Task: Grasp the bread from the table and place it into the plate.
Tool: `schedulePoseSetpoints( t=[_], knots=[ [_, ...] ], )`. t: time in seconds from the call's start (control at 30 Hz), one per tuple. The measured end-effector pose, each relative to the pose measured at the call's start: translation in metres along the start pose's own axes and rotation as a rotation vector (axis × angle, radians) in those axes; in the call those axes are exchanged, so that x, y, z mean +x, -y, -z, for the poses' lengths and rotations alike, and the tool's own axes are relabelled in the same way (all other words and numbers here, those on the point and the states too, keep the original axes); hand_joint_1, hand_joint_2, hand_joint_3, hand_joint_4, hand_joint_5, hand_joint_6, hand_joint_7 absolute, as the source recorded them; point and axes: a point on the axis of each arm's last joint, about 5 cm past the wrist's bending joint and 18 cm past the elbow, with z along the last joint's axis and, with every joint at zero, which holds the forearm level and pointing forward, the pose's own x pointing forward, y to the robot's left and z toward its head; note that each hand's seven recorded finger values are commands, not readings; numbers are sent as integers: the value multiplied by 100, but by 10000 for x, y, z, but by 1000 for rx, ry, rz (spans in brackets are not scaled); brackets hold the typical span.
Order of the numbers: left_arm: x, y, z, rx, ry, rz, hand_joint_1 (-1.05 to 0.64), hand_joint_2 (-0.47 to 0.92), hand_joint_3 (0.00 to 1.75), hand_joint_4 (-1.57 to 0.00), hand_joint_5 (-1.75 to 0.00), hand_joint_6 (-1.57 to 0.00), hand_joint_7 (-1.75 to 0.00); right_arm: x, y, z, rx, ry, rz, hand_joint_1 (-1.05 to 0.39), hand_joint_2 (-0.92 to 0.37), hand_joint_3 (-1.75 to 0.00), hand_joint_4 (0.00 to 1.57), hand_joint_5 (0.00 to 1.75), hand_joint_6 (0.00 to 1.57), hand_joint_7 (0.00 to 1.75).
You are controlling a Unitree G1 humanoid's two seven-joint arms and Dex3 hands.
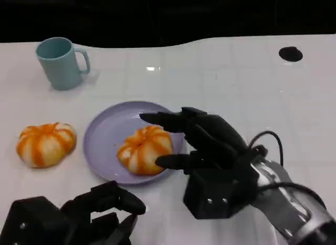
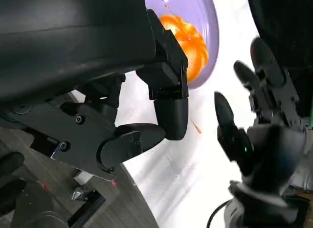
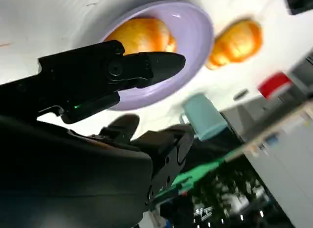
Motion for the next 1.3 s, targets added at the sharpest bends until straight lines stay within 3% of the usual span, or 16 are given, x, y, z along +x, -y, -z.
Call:
schedulePoseSetpoints(
  t=[0.1, 0.23, 0.27, 0.3, 0.37, 0.43, 0.47, 0.5, 0.6, 0.8, 1.13, 1.3],
  knots=[
    [3, -1, -1, -1, -2, 0, -24, 73, 84, -69, -175, -61, -132, -141, 12, 14, 41, 16, 54, -43, -92, -26, 51, 119, 75, 38],
    [8, -3, -1, -6, -11, 0, -24, 72, 83, -68, -175, -61, -132, -327, 63, 27, 72, 31, 116, -35, -89, -32, 56, 123, 73, 60],
    [9, -4, -1, -7, -13, -1, -24, 72, 83, -68, -175, -60, -132, -365, 73, 27, 77, 35, 125, -34, -85, -41, 58, 125, 72, 68],
    [10, -4, -1, -9, -15, -1, -24, 73, 82, -67, -175, -60, -132, -402, 83, 28, 83, 38, 136, -30, -69, -68, 60, 128, 73, 76],
    [15, -3, -5, -8, -14, 0, -24, 73, 82, -66, -175, -60, -132, -471, 112, 44, 90, 40, 156, -24, -50, -100, 65, 132, 77, 83],
    [18, -4, -8, -8, -12, 0, -25, 73, 81, -66, -175, -60, -132, -546, 146, 81, 98, 37, 171, -19, -43, -113, 68, 136, 80, 86],
    [17, -4, -8, -8, -13, -1, -25, 73, 81, -66, -175, -60, -132, -582, 160, 98, 100, 37, 176, -16, -35, -129, 70, 148, 79, 99],
    [18, -4, -7, -8, -13, -1, -25, 73, 80, -66, -175, -60, -132, -611, 170, 111, 104, 37, 183, -13, -32, -133, 72, 158, 78, 110],
    [21, -3, -9, -9, -12, 0, -27, 73, 79, -66, -175, -61, -132, -728, 232, 133, 103, 33, 196, -10, -31, -136, 79, 172, 81, 125],
    [34, -7, -15, -6, -10, 1, -27, 73, 79, -67, -175, -62, -132, -968, 373, 153, 79, 2, 202, -9, -23, -151, 89, 172, 87, 133],
    [32, -20, -5, -2, -17, -3, -27, 74, 79, -67, -175, -62, -132, -1263, 446, 91, 41, -75, 220, -6, -20, -151, 92, 174, 89, 138],
    [29, -29, -7, -3, -17, -7, -29, 75, 76, -65, -175, -62, -131, -1382, 462, 58, 32, -139, 234, -4, -19, -150, 91, 175, 86, 141]
  ],
)
